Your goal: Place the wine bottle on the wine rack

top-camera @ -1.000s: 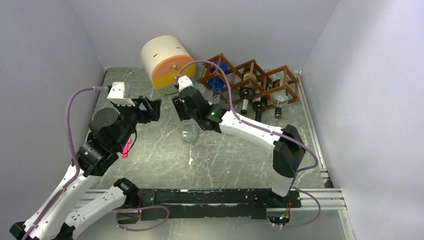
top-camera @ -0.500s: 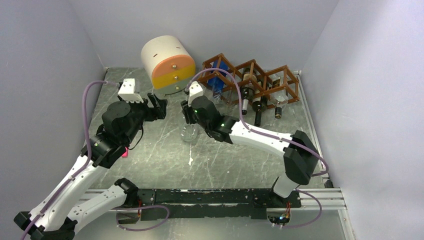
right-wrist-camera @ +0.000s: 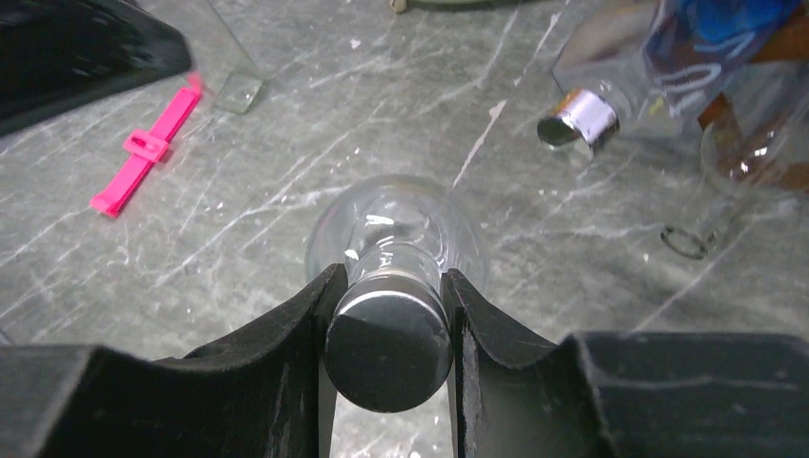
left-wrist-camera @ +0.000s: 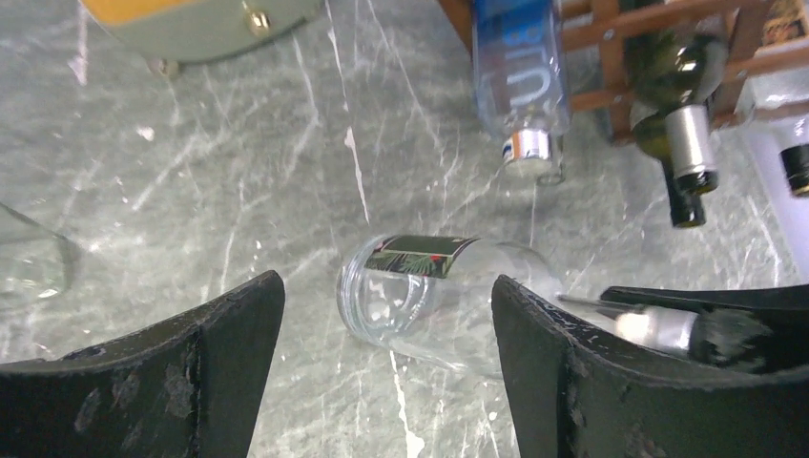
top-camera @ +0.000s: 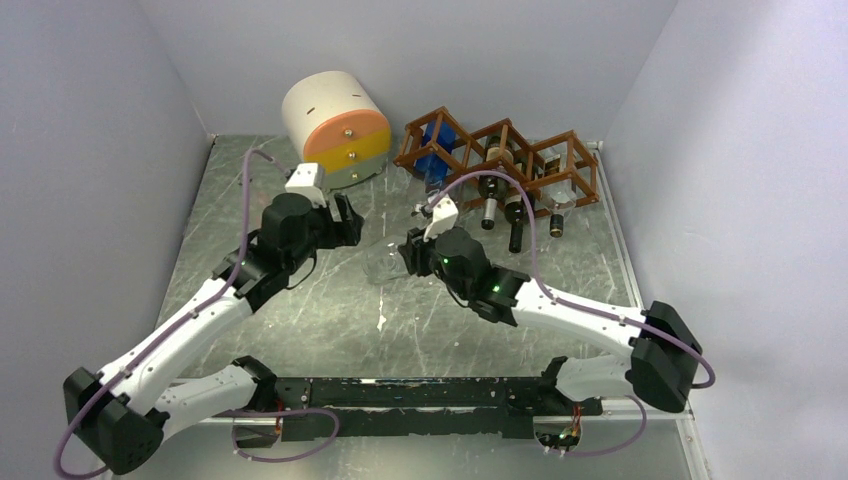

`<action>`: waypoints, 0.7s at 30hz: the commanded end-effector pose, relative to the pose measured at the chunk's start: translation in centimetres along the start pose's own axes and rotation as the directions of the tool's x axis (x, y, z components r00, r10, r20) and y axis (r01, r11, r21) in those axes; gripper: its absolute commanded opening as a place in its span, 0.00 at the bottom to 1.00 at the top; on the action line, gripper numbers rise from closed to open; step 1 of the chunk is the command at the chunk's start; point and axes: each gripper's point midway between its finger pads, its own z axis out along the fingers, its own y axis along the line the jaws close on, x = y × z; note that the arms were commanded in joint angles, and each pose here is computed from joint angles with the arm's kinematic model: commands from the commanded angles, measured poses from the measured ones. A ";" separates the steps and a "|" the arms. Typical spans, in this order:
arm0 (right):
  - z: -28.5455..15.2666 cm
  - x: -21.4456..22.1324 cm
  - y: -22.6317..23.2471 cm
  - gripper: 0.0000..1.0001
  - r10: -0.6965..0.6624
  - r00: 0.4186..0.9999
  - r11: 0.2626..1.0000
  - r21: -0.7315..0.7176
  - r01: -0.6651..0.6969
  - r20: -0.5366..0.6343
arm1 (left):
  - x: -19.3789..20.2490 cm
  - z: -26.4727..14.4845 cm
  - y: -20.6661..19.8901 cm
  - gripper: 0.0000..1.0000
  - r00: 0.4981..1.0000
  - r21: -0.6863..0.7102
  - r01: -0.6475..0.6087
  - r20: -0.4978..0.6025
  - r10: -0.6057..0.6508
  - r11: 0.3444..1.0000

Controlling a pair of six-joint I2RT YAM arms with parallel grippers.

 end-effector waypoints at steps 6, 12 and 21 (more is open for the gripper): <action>-4.6 6.0 -1.5 0.00 0.076 0.972 0.997 0.022 -0.073 -0.222 | 4.7 3.9 -0.4 0.84 0.989 0.051 0.053 -0.143 -0.045 0.997; -5.9 5.5 -1.0 0.00 0.084 0.970 0.996 -0.018 -0.091 -0.229 | 6.1 5.1 -0.1 0.85 0.975 0.094 0.115 -0.203 -0.094 0.989; -6.1 6.3 -0.5 0.00 0.067 0.955 0.996 -0.040 -0.082 -0.288 | 8.5 6.8 -0.1 0.86 0.944 0.123 0.179 -0.302 -0.136 0.976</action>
